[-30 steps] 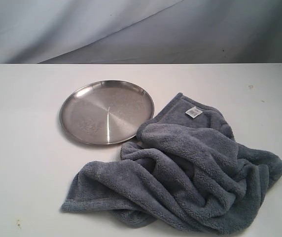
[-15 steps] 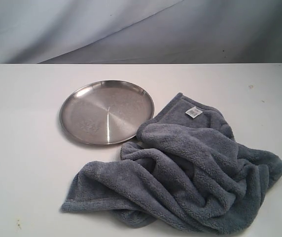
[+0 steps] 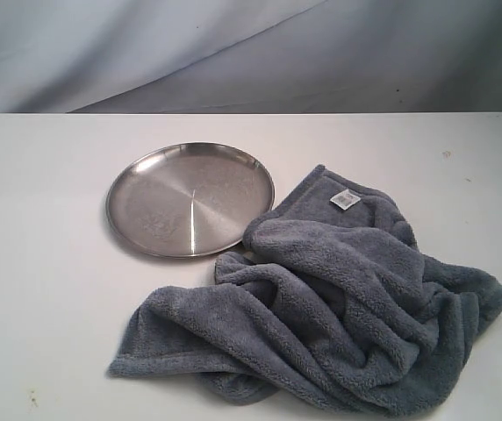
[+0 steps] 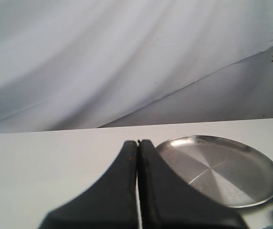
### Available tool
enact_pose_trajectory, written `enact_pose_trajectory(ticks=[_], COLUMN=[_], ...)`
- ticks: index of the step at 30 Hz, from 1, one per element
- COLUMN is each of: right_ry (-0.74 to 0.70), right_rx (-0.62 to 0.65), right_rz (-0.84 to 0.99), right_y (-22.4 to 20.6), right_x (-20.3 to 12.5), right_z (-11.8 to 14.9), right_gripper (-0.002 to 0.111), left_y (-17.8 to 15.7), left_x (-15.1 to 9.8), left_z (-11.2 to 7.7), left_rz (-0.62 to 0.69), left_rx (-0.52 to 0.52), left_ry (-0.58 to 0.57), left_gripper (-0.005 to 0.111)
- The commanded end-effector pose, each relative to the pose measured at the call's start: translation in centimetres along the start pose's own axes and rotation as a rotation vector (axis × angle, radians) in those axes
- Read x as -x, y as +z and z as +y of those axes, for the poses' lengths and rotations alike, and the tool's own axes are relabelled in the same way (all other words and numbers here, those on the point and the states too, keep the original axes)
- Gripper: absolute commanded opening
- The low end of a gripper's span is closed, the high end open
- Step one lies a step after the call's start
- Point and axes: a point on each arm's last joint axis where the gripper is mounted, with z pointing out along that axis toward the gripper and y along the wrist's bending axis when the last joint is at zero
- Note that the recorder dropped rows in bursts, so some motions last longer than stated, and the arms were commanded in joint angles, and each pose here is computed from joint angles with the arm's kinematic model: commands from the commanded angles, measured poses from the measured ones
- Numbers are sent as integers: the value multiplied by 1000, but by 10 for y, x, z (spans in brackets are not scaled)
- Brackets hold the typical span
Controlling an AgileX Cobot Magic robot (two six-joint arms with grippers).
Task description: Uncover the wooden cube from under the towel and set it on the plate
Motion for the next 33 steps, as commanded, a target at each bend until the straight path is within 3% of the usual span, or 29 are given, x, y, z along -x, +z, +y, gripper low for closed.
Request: enact_pose_trajectory(ticks=[1, 3, 5, 6, 9, 14, 19, 23, 29, 33], right_ry=[87, 191, 189, 158, -165, -253, -392, -490, -469, -415], right_rx=[-26, -24, -18, -4, 132, 152, 127, 94, 99, 132], right_rz=[-33, -40, -80, -68, -106, -146, -117, 143, 723, 963], right_y=[-1, -1, -1, 0, 5, 1, -7, 2, 33, 59], right_x=[2, 3, 6, 7, 53, 110, 144, 150, 132, 112], right_z=[-2, -2, -2, 0, 25, 39, 41, 38, 38, 47], right_gripper=[0, 0, 0, 0, 0, 0, 0, 0, 0, 0], left_y=[0, 0, 0, 0, 0, 0, 0, 0, 0, 0], left_x=[0, 0, 0, 0, 0, 0, 0, 0, 0, 0], left_z=[0, 0, 0, 0, 0, 0, 0, 0, 0, 0], left_rz=[-11, -11, -11, -11, -11, -11, -11, -11, -11, -11], left_rx=[3, 3, 3, 3, 3, 3, 3, 3, 3, 3], left_ry=[-5, -5, -5, -5, -5, -5, -5, -5, -5, -5], left_gripper=[0, 0, 0, 0, 0, 0, 0, 0, 0, 0])
